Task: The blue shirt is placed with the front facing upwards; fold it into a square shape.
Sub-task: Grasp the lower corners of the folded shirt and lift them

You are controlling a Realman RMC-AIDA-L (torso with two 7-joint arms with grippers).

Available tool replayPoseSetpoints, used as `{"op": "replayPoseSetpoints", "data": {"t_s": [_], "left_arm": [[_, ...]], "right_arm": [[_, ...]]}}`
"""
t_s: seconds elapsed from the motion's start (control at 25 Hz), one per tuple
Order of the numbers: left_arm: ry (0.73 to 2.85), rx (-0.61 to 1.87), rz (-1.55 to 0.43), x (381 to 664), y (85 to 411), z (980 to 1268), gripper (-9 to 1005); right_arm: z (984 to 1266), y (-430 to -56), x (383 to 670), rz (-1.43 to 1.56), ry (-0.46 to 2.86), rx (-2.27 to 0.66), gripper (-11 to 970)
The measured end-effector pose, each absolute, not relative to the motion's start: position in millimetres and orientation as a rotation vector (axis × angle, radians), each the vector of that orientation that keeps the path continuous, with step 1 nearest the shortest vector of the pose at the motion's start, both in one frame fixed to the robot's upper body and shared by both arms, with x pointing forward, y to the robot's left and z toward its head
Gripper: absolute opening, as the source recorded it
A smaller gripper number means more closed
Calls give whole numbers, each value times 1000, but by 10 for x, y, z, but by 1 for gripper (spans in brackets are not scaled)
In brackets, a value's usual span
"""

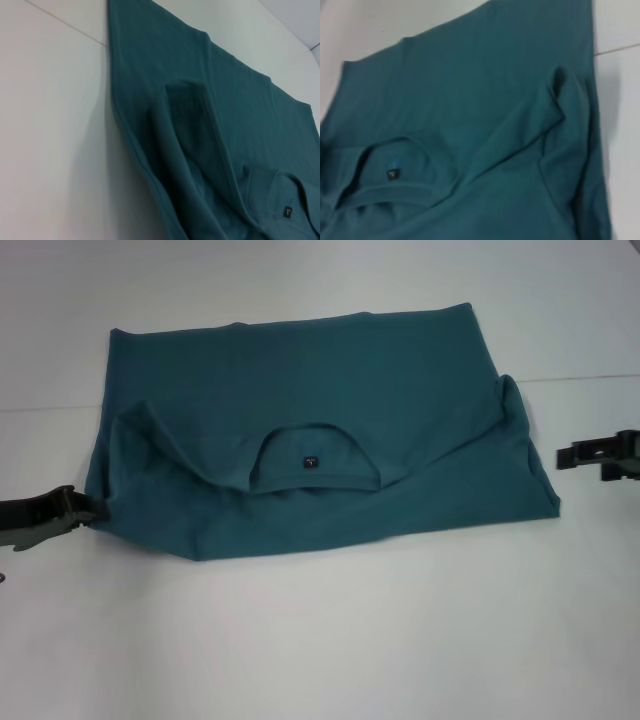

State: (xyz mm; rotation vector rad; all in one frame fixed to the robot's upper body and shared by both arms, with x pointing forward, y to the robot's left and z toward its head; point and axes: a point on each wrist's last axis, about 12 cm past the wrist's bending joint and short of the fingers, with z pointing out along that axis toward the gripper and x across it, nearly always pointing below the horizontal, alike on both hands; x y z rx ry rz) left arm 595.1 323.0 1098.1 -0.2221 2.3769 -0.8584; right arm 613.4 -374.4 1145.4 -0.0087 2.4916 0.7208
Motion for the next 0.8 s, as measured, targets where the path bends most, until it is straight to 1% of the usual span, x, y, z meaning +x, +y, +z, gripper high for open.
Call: {"op": "replayPoseSetpoints", "data": {"t_s": [0.24, 0.36, 0.8], "left_arm": [[2375, -221, -858, 5954, 3229, 10982, 68], [2375, -225, -858, 5945, 3234, 10972, 68], [2371, -238, -857, 5922, 3226, 10933, 68]], "right_arm": [[11236, -3482, 6297, 623, 2539, -33, 885], [11170, -3390, 6349, 584, 2529, -30, 883], [10968, -3197, 6367, 513, 2535, -56, 878]]}}
